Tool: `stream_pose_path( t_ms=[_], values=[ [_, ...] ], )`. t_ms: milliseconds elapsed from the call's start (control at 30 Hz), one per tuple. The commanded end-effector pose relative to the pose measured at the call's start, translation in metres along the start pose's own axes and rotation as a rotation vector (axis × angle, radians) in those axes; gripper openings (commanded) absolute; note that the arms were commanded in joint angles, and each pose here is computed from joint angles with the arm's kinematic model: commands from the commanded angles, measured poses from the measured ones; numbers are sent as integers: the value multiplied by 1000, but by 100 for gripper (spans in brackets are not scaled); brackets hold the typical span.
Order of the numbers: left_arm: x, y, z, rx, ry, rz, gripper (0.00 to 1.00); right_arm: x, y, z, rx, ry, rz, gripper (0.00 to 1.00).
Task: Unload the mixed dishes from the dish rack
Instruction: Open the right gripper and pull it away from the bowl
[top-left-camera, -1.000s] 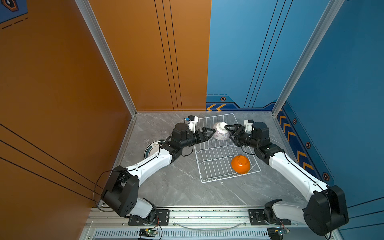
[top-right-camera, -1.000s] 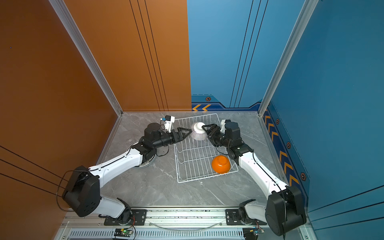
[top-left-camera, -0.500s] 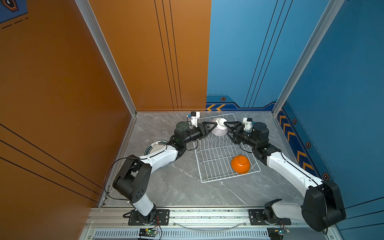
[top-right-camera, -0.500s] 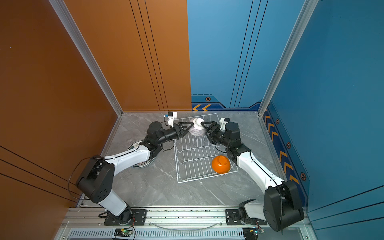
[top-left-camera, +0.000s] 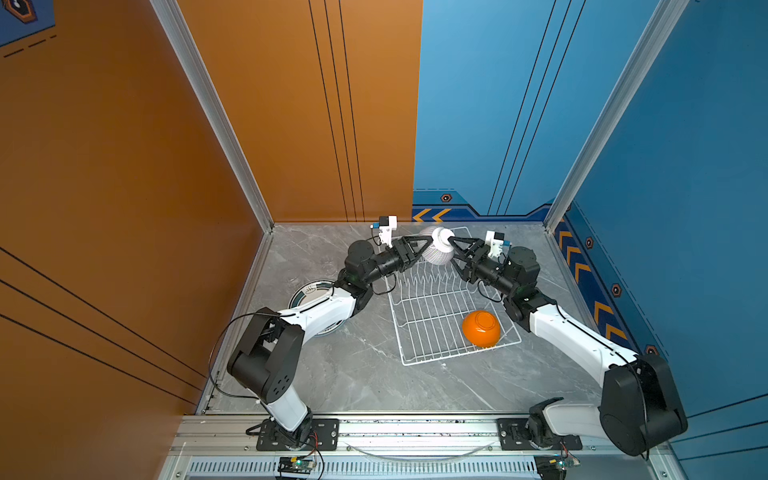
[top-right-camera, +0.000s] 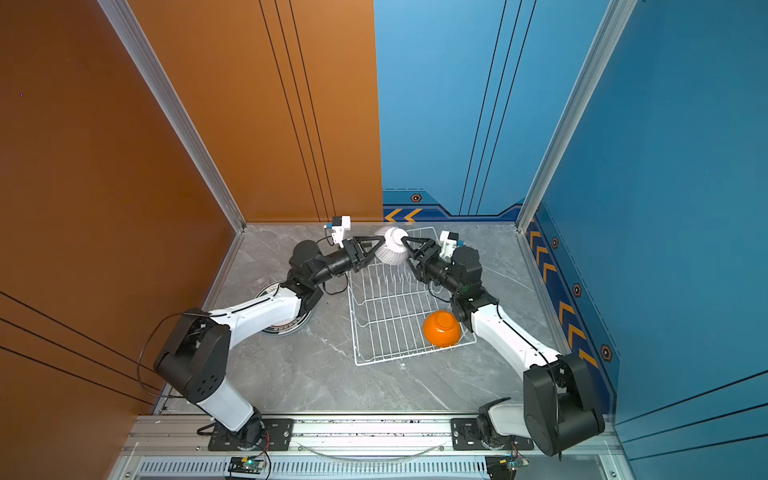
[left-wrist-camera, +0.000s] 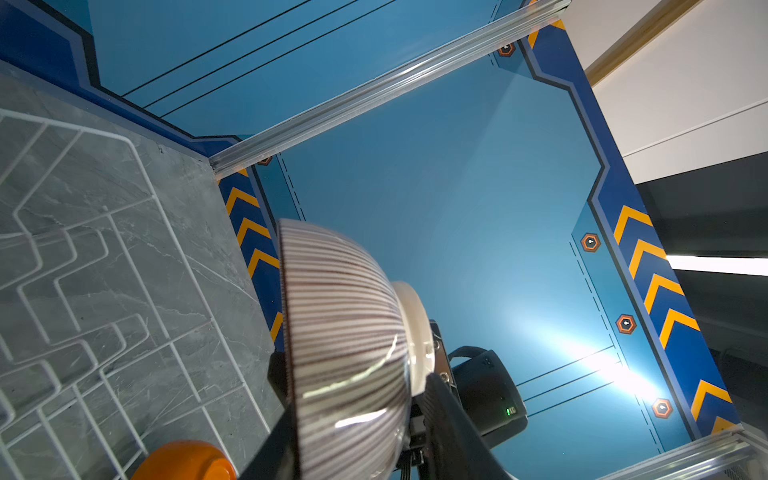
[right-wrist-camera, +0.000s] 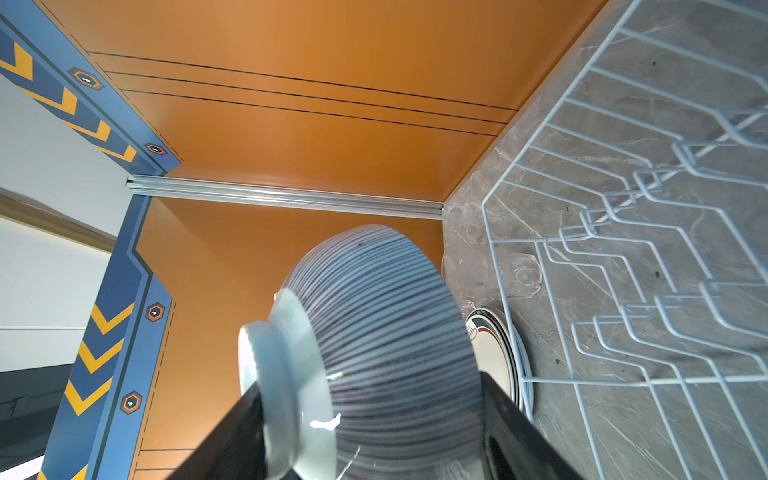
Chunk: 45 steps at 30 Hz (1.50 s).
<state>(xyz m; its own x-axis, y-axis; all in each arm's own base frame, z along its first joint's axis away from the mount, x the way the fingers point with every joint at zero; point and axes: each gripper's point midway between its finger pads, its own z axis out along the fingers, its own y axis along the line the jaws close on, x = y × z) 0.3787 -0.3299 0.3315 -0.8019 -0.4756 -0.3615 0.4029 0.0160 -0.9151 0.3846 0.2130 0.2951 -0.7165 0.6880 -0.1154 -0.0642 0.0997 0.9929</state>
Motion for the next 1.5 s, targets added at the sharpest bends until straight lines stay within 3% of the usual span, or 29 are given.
stream_pose_path(
  t_ms=[0,200,333,500,867,1067,1200,1467],
  values=[
    [-2,-60,5,193,23,78,41,9,1,6,-31,38,3,61],
    [2,-67,10,255,37,57,34,15,-1,9,-11,66,-7,61],
    [2,-75,12,303,48,42,15,18,-4,9,-3,78,-6,61],
    [4,-74,15,296,58,52,2,19,-5,10,-3,85,-7,62],
    [7,-61,15,241,66,62,0,19,-2,11,-10,83,-10,63],
    [4,-51,14,202,58,59,0,18,-4,8,-4,77,-16,71],
    [4,-42,12,147,62,80,0,14,-10,3,26,63,-25,78],
    [8,-23,-3,-87,92,206,0,7,-19,-18,158,20,-126,80]
  ],
)
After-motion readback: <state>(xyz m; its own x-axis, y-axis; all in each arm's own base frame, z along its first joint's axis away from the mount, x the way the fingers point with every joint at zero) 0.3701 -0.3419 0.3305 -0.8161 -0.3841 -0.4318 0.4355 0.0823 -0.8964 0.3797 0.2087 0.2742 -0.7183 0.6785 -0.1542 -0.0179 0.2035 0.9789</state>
